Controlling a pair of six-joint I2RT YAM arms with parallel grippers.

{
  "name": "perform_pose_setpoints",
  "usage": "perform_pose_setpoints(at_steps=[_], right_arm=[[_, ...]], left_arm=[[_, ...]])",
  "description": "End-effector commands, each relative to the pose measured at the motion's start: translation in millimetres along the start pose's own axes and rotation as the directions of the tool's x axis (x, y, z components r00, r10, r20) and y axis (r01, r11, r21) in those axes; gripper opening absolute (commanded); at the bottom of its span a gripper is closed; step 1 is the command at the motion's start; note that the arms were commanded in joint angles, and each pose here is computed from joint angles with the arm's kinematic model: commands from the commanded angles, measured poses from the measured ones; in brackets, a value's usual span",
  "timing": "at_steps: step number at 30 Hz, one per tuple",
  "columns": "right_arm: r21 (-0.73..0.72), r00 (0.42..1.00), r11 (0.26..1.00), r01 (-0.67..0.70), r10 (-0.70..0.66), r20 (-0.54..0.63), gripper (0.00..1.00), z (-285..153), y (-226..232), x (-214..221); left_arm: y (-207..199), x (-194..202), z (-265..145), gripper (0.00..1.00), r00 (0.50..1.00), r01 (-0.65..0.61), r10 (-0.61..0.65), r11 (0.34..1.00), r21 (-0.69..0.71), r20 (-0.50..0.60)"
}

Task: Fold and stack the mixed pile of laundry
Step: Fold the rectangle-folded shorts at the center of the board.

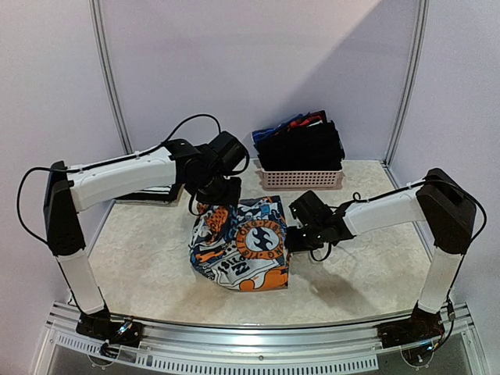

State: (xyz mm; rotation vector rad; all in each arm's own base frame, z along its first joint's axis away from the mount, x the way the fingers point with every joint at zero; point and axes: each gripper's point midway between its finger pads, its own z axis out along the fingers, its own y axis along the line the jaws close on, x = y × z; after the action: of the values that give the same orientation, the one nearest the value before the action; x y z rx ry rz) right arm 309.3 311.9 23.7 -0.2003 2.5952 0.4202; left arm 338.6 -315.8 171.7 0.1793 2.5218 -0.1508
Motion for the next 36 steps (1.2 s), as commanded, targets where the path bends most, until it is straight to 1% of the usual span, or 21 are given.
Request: perform_pose_setpoints(at_steps=[1, 7, 10, 14, 17, 21, 24, 30, 36], right_arm=[[-0.086, 1.0, 0.996, 0.002, 0.0, 0.024, 0.37, -1, 14, -15], [-0.111, 1.0, 0.994, 0.0, 0.0, 0.0, 0.32, 10, 18, -9], [-0.14, 1.0, 0.99, -0.001, -0.003, -0.028, 0.26, 16, 22, -2], [-0.147, 0.999, 0.989, -0.007, 0.0, -0.046, 0.2, 22, 23, 3], [-0.144, 0.999, 0.99, -0.008, 0.001, -0.05, 0.18, 24, 21, 5], [-0.141, 0.999, 0.99, -0.009, 0.002, -0.049, 0.17, 24, 21, 5], [-0.14, 0.999, 0.99, -0.011, 0.004, -0.049, 0.16, 25, 20, 6], [-0.138, 0.999, 0.99, -0.01, 0.004, -0.047, 0.16, 22, 18, 7], [-0.132, 1.0, 0.991, -0.004, 0.0, -0.031, 0.19, 8, 15, 5]], left_arm=[[-16, -6, 3, 0.0, 1.0, 0.016, -0.016, 0.999, 0.03, 0.024], [-24, -9, 4, 0.0, 0.999, 0.017, -0.018, 0.999, 0.041, 0.029], [-31, -9, 5, 0.0, 0.999, 0.021, -0.022, 0.998, 0.053, 0.029], [-41, -10, 6, 0.0, 0.999, 0.021, -0.023, 0.998, 0.06, 0.029], [-50, -10, 4, 0.0, 0.999, 0.012, -0.014, 0.998, 0.065, 0.029], [-64, -14, -9, 0.0, 0.999, -0.007, 0.003, 0.998, 0.07, 0.054], [-75, -13, -9, 0.0, 0.999, -0.016, 0.011, 0.997, 0.08, 0.053], [-86, -3, 15, 0.0, 1.0, -0.021, 0.021, 0.997, 0.072, 0.014], [-88, 2, 36, 0.0, 1.0, -0.026, 0.026, 0.998, 0.048, -0.003]])
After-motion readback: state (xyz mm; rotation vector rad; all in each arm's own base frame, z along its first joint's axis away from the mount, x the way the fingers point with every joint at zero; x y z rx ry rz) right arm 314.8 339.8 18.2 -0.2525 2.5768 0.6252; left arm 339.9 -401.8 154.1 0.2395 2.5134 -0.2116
